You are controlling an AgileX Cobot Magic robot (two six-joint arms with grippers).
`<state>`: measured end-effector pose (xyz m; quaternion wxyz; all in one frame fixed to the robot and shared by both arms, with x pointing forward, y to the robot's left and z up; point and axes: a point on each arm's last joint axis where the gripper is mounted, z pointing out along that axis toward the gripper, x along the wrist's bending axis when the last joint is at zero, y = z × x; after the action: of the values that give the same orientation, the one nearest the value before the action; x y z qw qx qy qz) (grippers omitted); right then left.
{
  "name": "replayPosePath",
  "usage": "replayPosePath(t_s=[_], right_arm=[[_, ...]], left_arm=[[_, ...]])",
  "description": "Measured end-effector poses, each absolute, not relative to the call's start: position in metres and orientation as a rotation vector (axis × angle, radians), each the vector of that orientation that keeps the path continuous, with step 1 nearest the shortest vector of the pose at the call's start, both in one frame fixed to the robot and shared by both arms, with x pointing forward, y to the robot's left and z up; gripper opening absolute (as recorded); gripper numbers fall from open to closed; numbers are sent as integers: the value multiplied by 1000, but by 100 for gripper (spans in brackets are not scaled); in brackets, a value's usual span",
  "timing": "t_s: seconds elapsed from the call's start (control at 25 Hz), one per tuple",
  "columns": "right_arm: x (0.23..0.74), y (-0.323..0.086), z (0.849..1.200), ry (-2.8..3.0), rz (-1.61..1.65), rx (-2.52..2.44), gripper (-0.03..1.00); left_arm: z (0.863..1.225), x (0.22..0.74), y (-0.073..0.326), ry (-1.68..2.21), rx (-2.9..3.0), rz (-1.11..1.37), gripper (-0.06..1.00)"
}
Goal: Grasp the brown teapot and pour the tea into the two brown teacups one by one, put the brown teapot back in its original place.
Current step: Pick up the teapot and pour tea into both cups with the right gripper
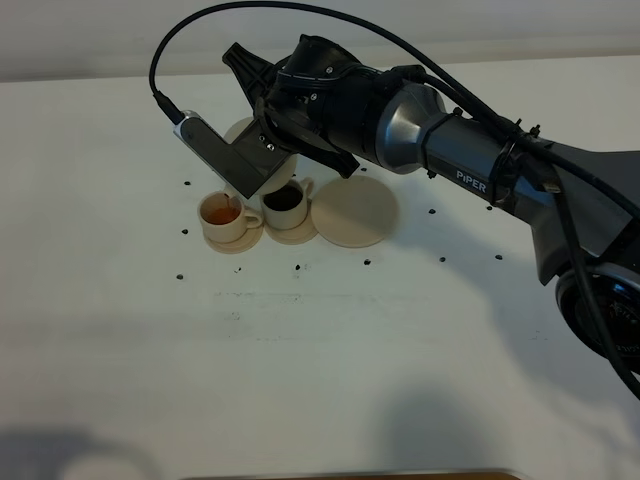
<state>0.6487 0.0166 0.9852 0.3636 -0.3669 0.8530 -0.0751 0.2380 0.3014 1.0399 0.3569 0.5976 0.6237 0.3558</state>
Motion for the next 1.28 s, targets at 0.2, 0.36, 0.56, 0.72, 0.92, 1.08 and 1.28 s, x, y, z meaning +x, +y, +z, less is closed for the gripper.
replayPosePath(t_s=[0.2,0.36,0.56,0.72,0.92,1.08,1.28], right_arm=[[648,15,994,2174,-201,-938,8],[647,17,994,2169,-204,-945,8],[648,17,995,2155,-211,-950,8],[648,17,995,2151,-216,-953,8],[648,17,995,2150,-216,-950,8],[648,17,995,2147,-220,-952,8],[648,17,995,2143,-225,-955,8]], left_arm=[[1040,238,301,1610,1543,919,48],[1040,238,301,1610,1543,919,48],[1040,238,301,1610,1543,919,48],[1040,238,301,1610,1543,919,48],[1040,238,301,1610,1543,919,48],[1040,238,301,1610,1543,919,48],[1040,238,301,1610,1543,919,48]])
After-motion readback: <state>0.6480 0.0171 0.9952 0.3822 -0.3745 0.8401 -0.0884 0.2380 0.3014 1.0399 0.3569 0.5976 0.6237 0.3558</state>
